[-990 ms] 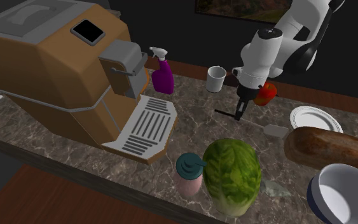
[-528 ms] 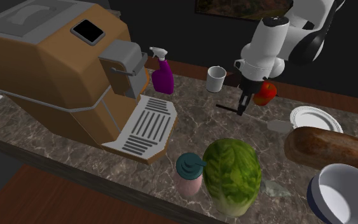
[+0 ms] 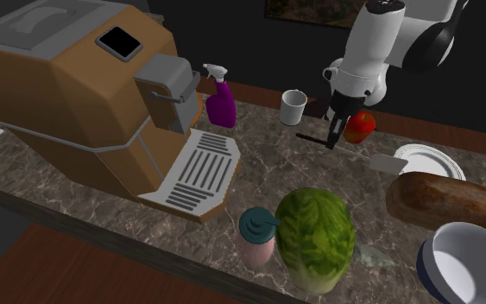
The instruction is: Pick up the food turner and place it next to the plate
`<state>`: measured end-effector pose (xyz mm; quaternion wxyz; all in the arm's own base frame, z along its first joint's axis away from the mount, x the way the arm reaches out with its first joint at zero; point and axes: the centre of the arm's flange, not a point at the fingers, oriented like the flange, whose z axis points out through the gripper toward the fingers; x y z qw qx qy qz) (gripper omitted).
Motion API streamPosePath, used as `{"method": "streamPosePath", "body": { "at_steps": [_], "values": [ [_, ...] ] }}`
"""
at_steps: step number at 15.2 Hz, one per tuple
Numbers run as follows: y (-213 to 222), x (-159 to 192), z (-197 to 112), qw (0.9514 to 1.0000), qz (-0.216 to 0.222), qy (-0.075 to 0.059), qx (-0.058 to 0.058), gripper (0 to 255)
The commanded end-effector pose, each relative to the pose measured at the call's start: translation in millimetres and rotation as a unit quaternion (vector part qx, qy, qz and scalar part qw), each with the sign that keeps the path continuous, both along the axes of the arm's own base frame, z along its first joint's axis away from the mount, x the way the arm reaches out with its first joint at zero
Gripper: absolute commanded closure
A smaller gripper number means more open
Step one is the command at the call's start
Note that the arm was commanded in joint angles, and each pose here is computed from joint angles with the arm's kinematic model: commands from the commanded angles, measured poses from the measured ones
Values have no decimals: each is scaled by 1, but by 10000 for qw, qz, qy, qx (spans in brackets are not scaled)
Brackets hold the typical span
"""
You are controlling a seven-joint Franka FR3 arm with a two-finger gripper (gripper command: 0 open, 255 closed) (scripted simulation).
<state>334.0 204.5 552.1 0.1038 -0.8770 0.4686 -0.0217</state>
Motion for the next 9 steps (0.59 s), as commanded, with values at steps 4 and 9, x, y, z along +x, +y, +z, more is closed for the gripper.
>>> {"method": "streamPosePath", "body": {
  "at_steps": [4,9],
  "values": [
    [-1,0,28,10000,0,1,-2,255],
    [12,1,48,10000,0,1,-2,255]
  ]
}}
